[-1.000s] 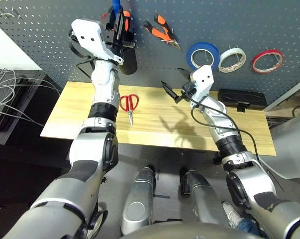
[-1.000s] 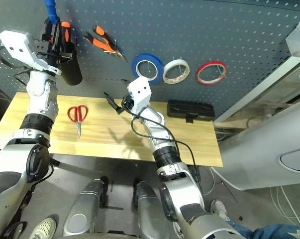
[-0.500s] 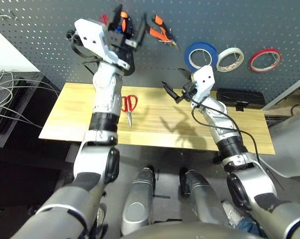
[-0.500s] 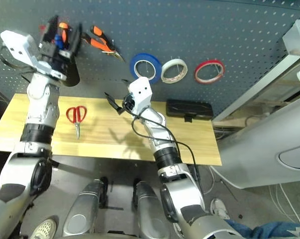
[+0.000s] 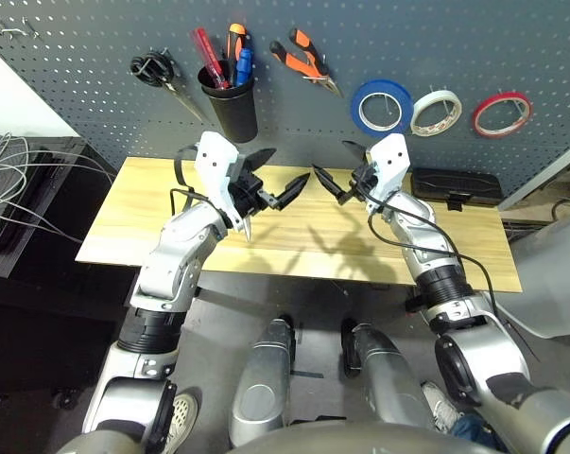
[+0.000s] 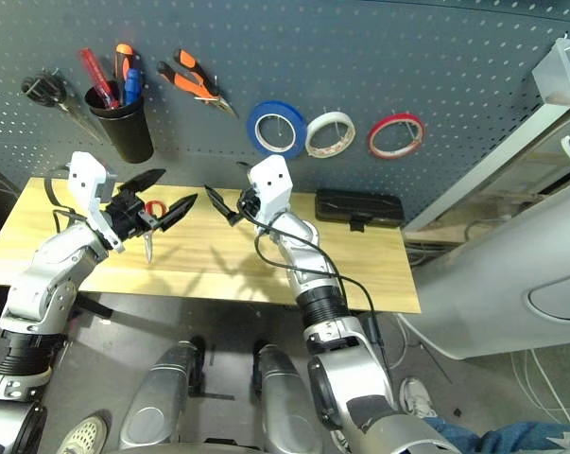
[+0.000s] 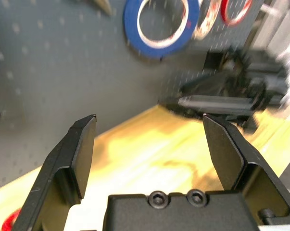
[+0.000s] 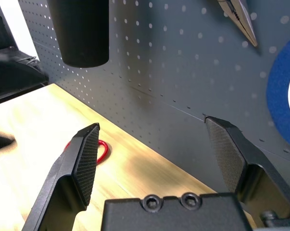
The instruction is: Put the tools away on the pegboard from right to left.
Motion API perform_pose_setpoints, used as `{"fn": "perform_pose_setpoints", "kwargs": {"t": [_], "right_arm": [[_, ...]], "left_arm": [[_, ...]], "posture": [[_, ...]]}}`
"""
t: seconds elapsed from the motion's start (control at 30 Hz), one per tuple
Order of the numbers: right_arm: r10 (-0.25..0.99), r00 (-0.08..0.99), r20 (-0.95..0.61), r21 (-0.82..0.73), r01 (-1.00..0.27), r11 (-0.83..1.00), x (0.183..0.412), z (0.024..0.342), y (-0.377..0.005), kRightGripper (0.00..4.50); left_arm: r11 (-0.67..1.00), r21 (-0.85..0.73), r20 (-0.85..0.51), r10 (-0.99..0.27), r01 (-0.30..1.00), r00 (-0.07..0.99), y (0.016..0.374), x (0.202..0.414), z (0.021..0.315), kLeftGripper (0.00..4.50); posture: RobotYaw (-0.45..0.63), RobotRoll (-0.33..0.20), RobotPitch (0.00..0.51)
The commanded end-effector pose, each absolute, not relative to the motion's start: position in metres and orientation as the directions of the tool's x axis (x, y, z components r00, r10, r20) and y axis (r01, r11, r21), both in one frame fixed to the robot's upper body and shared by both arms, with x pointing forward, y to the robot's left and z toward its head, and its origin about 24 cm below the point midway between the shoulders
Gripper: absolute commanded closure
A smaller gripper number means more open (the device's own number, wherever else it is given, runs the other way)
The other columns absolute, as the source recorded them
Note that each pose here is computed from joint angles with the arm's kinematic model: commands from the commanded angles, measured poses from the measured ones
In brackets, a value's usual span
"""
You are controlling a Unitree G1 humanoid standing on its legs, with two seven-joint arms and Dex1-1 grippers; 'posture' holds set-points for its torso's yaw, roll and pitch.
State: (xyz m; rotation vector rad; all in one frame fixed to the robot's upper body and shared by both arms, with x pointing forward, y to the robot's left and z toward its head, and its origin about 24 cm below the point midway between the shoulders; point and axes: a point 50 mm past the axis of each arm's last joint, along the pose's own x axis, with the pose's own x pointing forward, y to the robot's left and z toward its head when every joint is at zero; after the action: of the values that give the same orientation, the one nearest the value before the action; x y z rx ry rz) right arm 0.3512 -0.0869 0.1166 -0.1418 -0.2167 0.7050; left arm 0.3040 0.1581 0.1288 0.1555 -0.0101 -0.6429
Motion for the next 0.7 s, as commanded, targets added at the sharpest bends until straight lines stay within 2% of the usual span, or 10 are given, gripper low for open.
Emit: {"fn": "perform_pose_setpoints", "kwargs": {"t": [0.03, 0.27, 0.7], "right_arm": [[0.665, 0.737, 0.121, -0.191, -0.640, 0.744, 0.347, 0.110, -0.086, 0.00], [0.669, 0.740, 0.075, -0.181, -0.650, 0.738, 0.346, 0.106, -0.087, 0.00], [0.702, 0.708, -0.084, -0.148, -0.705, 0.694, 0.336, 0.080, -0.076, 0.00]], "left_arm": [[0.815, 0.163, -0.142, -0.539, 0.556, 0.831, 0.165, 0.307, 0.105, 0.01], [0.906, 0.195, -0.234, -0.329, 0.376, 0.915, 0.186, 0.327, 0.080, 0.01], [0.982, 0.140, -0.342, -0.070, 0.125, 0.937, 0.209, 0.353, 0.044, 0.01]], "posture": [[0.10, 0.000, 0.263], [0.10, 0.000, 0.282], [0.08, 0.000, 0.338]]}}
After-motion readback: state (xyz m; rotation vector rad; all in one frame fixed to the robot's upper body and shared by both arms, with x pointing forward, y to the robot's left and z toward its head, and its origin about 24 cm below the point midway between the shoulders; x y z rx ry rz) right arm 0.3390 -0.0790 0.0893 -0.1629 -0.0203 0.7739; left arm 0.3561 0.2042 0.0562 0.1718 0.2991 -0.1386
